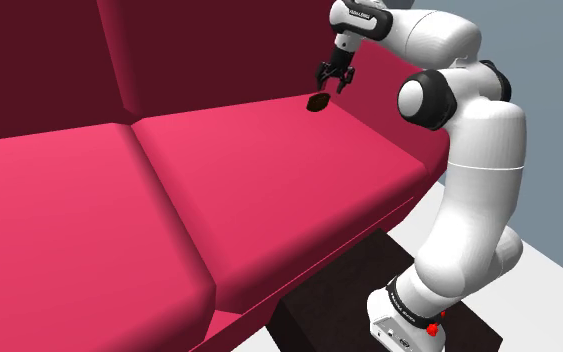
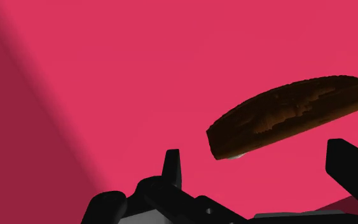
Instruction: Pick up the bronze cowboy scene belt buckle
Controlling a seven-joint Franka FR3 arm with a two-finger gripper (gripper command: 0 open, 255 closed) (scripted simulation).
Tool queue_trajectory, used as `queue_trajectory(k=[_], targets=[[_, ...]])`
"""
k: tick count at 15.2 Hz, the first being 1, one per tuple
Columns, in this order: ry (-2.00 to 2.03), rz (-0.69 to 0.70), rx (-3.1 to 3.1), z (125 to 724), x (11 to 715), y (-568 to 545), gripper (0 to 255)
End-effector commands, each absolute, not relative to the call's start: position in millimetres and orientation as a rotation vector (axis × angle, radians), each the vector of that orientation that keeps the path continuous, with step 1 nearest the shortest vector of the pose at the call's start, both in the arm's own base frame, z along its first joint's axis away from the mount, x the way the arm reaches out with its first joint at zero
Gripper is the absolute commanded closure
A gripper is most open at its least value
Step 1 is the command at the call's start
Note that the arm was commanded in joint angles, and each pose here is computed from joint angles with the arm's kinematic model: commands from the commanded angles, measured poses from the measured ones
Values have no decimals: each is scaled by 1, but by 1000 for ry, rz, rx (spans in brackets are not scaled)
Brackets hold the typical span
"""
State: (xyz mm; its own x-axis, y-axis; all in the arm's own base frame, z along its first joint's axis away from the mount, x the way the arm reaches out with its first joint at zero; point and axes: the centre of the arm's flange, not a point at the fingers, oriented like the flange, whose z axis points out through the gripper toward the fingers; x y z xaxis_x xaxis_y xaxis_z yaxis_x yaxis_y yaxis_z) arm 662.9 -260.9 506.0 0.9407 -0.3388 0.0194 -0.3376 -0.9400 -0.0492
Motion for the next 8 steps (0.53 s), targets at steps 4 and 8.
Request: queue_trajectory(k=[4,8], targets=[[532,-44,-3050,482,663,-261,0],[532,-44,-3050,482,664,-261,255]])
